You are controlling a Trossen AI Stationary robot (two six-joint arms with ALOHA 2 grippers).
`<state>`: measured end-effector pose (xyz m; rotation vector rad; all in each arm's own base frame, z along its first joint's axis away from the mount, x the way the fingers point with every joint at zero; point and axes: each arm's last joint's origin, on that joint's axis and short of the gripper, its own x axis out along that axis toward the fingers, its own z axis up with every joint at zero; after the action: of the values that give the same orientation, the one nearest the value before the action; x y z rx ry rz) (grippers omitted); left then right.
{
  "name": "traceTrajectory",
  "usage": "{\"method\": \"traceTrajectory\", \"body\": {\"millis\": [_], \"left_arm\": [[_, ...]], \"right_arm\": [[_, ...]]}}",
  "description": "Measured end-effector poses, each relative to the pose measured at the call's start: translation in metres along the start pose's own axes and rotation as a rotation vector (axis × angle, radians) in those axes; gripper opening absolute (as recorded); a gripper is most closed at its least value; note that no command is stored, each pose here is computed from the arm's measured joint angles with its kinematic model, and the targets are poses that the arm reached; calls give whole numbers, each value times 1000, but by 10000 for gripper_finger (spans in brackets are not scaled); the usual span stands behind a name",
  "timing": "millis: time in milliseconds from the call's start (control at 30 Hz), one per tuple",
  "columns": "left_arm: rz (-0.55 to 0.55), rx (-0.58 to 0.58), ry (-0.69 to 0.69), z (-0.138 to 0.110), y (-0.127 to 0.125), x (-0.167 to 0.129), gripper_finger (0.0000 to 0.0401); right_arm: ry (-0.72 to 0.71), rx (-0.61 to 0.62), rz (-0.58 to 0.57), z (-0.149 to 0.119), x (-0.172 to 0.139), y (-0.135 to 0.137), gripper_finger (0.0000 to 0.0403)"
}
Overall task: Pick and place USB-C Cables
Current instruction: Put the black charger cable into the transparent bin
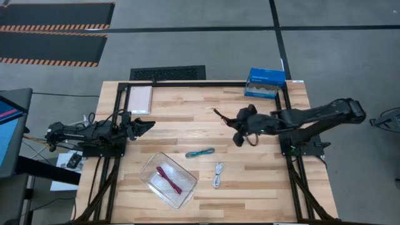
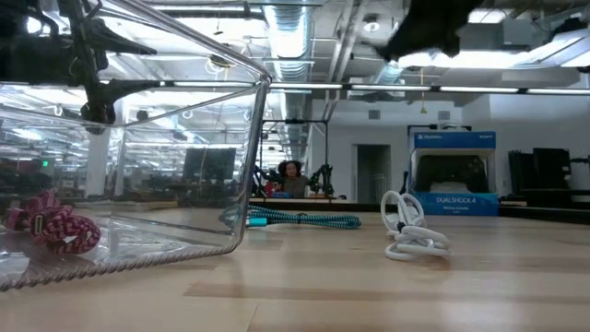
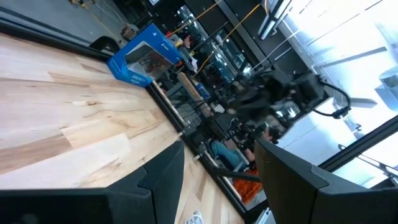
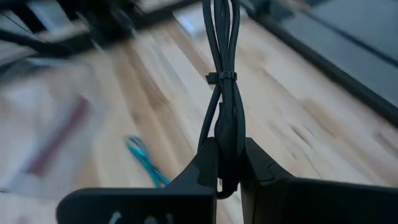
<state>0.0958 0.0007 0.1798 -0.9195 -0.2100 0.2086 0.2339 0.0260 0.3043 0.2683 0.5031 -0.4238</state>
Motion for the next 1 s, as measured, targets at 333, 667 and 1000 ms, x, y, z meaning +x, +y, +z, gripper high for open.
{"method": "traceTrajectory", "body": {"millis": [333,667,1000], "left_arm": [[1,0,-1,0,0,0,185],[8,2,-5,0,0,0,185],[11,3,-2,0,1,0,185]], "right_arm": [[-264,7,156,7,-37,41,29],[-487,18,237,-3,-27,103,28],[-535,39,195,-30,7,143,28]]}}
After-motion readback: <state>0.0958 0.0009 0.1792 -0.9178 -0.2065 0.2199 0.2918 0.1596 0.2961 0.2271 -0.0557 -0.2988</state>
